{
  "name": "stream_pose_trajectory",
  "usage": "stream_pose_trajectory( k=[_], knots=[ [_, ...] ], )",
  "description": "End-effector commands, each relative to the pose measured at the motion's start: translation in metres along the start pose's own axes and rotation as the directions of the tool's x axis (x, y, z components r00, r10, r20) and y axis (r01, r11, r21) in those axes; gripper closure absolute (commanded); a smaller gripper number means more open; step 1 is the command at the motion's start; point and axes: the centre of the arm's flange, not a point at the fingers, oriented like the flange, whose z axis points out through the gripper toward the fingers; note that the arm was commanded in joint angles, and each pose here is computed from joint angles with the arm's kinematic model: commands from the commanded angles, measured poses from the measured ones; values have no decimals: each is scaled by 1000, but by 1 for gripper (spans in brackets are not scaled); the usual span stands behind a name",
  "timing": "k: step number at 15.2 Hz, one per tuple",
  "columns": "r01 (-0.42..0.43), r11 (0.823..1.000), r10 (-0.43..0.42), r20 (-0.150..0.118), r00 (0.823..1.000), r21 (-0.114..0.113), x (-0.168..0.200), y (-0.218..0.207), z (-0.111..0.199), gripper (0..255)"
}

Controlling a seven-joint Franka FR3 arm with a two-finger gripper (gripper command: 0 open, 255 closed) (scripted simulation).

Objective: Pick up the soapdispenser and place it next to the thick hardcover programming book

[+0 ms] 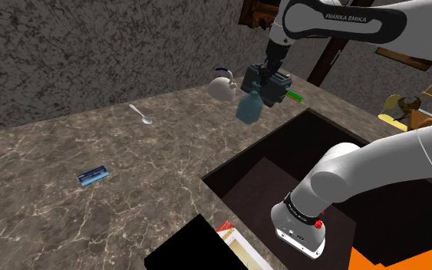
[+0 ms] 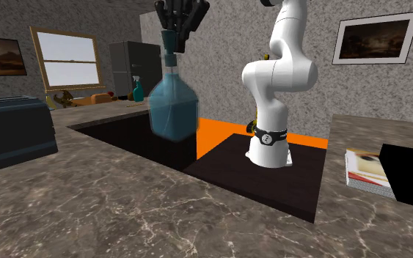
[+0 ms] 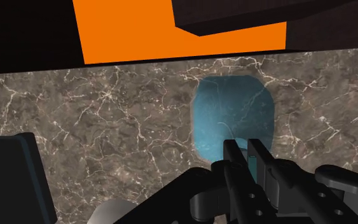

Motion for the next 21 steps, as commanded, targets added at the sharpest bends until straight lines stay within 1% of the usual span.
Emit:
stream_pose_trajectory(
  k=[1,21],
  knots=[
    [0,1000,0,0,1000,0,0,1,-12,255],
    [0,1000,0,0,1000,0,3,15,-117,255]
  ],
)
